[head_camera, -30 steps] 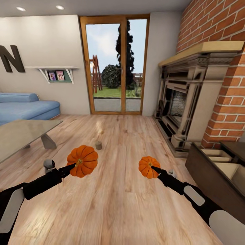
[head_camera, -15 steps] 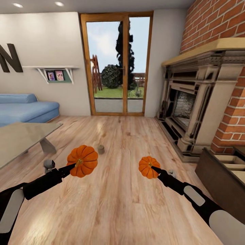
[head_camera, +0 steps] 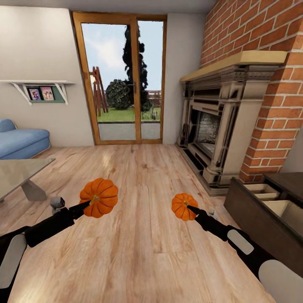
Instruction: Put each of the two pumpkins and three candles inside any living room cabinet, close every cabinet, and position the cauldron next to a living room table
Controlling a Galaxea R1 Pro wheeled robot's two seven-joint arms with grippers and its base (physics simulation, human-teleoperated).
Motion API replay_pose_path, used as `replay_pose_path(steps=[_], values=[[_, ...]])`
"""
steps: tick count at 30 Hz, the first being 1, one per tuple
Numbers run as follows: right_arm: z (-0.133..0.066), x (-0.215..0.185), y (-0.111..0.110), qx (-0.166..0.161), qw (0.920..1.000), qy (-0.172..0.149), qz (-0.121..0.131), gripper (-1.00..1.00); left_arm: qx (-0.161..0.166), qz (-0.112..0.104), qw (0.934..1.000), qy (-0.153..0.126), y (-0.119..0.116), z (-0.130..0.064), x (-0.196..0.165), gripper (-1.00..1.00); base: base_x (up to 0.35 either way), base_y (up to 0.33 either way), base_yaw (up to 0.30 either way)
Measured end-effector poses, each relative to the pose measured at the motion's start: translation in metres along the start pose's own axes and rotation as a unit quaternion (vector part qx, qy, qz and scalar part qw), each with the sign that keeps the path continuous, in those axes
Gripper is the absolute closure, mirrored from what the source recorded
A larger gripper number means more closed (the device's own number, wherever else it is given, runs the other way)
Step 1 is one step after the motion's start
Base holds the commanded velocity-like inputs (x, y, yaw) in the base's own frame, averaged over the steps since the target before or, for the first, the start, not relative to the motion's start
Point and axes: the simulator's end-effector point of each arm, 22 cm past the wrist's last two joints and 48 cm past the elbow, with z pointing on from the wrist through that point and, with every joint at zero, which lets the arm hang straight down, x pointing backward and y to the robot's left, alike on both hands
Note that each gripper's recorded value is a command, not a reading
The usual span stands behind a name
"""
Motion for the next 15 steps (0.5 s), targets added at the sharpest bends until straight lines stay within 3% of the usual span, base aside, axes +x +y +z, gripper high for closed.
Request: replay_pose_path(steps=[15], values=[[-0.0001, 0.0000, -0.0009, 0.001, 1.0000, 0.000, -0.001, 1.00, 0.000, 0.000, 1.0000, -0.001, -0.0001, -0.0003, -0.0005, 1.00, 0.000, 0.018, -0.289]])
